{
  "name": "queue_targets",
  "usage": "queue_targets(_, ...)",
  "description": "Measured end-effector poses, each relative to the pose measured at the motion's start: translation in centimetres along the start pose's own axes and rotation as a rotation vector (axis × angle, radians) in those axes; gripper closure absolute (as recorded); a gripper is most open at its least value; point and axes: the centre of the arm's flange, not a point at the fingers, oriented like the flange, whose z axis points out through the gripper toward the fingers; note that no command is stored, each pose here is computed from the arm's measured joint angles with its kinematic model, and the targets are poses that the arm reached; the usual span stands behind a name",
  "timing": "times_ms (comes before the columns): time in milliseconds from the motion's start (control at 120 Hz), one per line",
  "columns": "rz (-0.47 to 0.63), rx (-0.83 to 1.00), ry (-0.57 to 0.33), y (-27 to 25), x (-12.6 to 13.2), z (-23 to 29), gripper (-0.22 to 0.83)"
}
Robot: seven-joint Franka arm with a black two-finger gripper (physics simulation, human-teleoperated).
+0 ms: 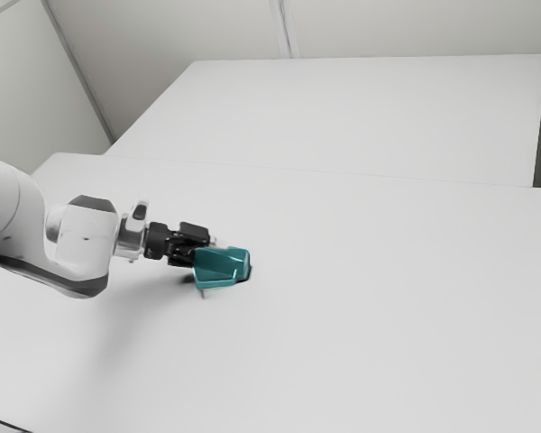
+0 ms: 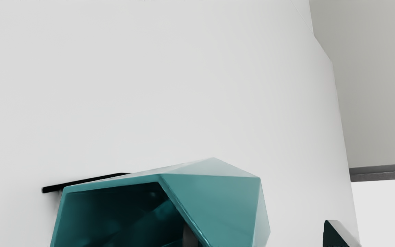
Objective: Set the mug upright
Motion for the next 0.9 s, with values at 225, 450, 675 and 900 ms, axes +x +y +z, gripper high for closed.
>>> queue_targets(225,0.011,0.002,0.005,0.0,0.0,-0.1,0.64)
queue_targets(450,0.046,-0.003,0.020,1.3,1.1,-0.5,0.74)
queue_targets(675,0.264,0.085,-0.064,7.0,6.2,-0.5,0.77)
queue_targets(900,0.540,0.470,-0.392,11.7,10.8,-2.4,0.78)
